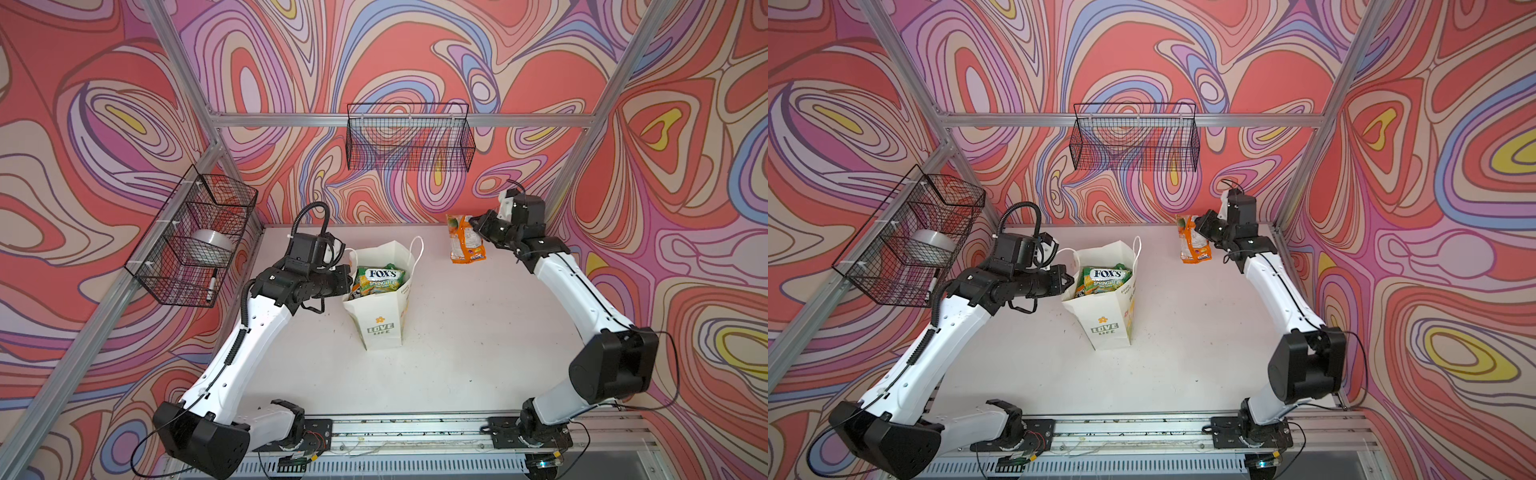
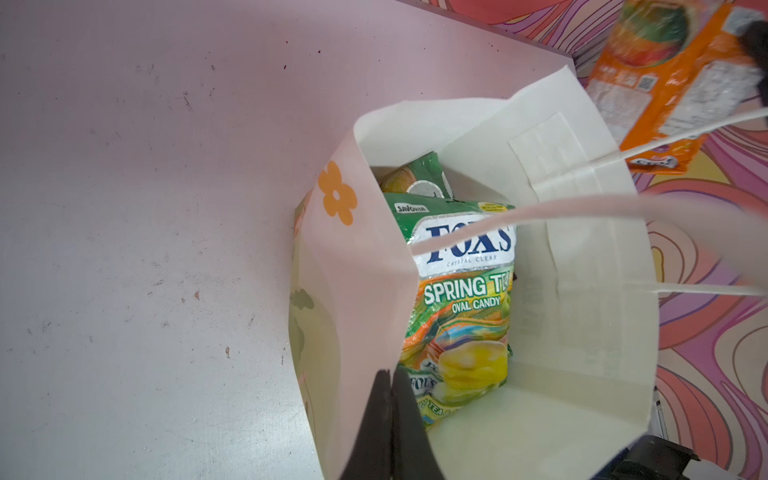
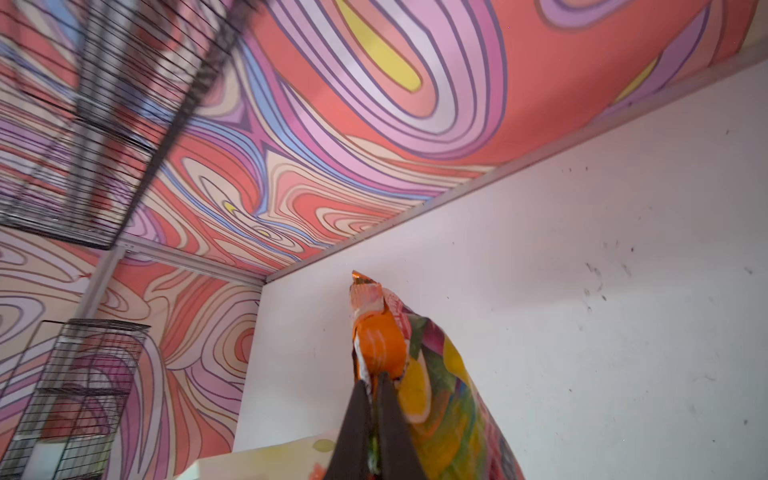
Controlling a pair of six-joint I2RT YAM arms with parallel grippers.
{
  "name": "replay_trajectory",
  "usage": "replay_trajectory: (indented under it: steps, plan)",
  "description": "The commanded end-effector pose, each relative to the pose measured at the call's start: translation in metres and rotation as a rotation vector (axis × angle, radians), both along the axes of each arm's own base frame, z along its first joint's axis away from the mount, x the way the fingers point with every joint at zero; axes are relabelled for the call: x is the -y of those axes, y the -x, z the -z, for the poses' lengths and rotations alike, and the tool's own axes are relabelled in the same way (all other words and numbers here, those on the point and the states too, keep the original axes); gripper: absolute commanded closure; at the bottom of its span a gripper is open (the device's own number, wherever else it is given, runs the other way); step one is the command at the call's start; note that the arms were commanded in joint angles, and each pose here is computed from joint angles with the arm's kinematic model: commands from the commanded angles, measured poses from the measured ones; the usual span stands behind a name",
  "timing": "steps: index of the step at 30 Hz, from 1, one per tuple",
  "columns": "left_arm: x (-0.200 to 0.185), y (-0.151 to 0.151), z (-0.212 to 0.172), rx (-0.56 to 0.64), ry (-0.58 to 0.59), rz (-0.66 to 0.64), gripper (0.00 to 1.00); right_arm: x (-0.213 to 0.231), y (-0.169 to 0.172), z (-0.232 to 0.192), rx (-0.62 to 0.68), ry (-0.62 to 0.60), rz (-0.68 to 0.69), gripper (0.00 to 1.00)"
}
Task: Place the snacks into the paper bag
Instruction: 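Grasp the small orange packet with the right gripper and lift it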
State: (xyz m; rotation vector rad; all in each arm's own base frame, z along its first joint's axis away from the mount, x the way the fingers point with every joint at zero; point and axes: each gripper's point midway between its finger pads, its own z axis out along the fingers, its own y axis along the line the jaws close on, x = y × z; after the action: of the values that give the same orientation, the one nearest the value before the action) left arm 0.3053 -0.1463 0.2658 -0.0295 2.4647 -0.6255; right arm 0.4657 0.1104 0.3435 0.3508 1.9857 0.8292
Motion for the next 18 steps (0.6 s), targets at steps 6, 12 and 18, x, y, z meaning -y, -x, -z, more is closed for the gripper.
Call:
replay_trajectory:
  steps: [6, 12, 18]
  plan:
    - [0.005, 0.006, -0.004, -0.002, 0.033, 0.041, 1.0, -0.048, 0.058, -0.157, 0.336, -0.027, -0.132, 1.0]
    - [0.002, 0.005, -0.004, 0.002, 0.026, 0.026, 1.0, -0.141, 0.077, -0.214, 0.452, -0.085, -0.366, 1.0]
    - [-0.008, 0.005, -0.007, 0.024, -0.007, -0.025, 1.0, -0.232, 0.084, -0.197, 0.425, -0.094, -0.564, 1.0]
